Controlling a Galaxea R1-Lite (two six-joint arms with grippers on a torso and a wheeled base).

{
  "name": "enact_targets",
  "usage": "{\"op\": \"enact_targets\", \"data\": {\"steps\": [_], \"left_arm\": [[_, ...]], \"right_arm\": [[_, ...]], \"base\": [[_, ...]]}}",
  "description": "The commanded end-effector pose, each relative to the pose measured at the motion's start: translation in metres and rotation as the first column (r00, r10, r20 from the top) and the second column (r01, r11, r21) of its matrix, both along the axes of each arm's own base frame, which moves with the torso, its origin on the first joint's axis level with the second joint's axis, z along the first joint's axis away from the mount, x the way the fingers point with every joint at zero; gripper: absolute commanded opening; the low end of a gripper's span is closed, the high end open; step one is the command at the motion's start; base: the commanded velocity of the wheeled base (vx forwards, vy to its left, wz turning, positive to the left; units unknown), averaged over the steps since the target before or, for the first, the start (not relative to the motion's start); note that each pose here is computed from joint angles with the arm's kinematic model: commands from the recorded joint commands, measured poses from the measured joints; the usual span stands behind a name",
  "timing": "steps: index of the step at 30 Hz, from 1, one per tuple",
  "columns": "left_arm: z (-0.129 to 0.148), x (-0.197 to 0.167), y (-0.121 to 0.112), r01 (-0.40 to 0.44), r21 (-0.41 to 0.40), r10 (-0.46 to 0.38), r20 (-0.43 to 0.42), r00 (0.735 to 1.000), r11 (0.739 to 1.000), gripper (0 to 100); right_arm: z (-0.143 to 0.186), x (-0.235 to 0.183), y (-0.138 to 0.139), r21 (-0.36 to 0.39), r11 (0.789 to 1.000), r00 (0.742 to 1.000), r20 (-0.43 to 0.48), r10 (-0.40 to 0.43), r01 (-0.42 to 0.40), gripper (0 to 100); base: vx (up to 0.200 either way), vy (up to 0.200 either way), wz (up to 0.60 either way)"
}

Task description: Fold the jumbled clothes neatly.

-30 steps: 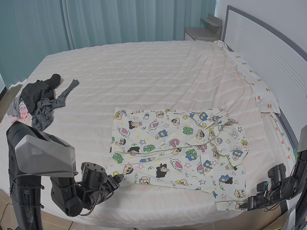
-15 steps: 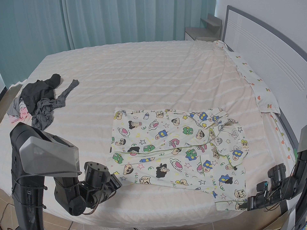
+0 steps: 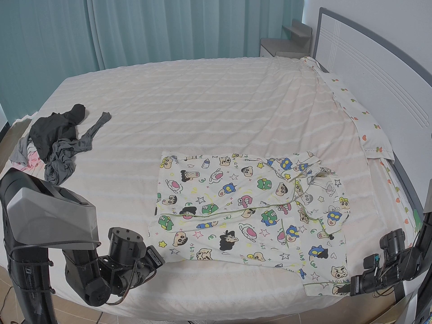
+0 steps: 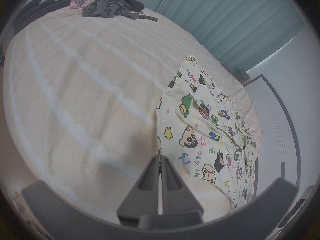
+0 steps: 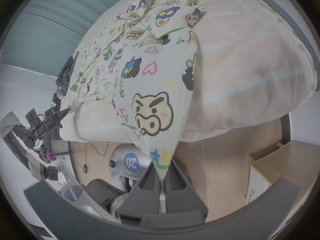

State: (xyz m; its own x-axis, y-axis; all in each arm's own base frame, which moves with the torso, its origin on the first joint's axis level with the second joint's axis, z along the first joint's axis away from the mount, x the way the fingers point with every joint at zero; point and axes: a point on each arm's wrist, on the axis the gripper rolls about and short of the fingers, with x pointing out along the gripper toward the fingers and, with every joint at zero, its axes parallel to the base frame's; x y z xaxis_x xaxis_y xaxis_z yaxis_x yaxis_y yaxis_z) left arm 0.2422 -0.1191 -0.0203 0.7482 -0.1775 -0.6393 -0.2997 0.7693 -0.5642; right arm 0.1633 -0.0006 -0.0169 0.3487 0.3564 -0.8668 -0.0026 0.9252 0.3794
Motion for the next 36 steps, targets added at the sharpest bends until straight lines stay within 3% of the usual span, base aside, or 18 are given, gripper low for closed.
{"op": "enact_targets", "data": {"steps": [1, 12, 16, 28, 36], "left_arm": [[0.006, -0.002, 0.001, 0.001, -0.006, -0.001, 0.011, 1.0, 1.0, 0], [0.011, -0.014, 0.006, 0.055, -0.006, -0.055, -0.012, 0.998, 0.998, 0], [0.009, -0.021, 0.01, 0.108, 0.04, -0.105, -0.055, 0.993, 0.993, 0], [0.015, -0.015, 0.022, 0.061, 0.041, -0.06, -0.042, 0.997, 0.997, 0], [0.007, -0.024, 0.024, 0.144, 0.06, -0.131, -0.184, 0.974, 0.988, 0]], "right_arm": [[0.005, -0.005, 0.0, 0.001, 1.0, 1.0, 0.014, -0.002, 0.002, 0], [0.01, -0.007, -0.004, -0.008, 1.0, 0.999, 0.031, -0.014, 0.015, 0], [0.014, -0.014, -0.005, -0.021, 0.999, 0.999, 0.027, 0.046, -0.045, 0], [0.013, -0.017, -0.012, -0.033, 0.998, 0.998, 0.02, 0.054, -0.053, 0], [0.005, -0.02, -0.012, -0.031, 0.996, 0.996, -0.04, 0.081, -0.083, 0]], "base": [[0.0, 0.0, 0.0], [0.0, 0.0, 0.0], [0.0, 0.0, 0.0], [0.0, 0.0, 0.0], [0.0, 0.0, 0.0]]}}
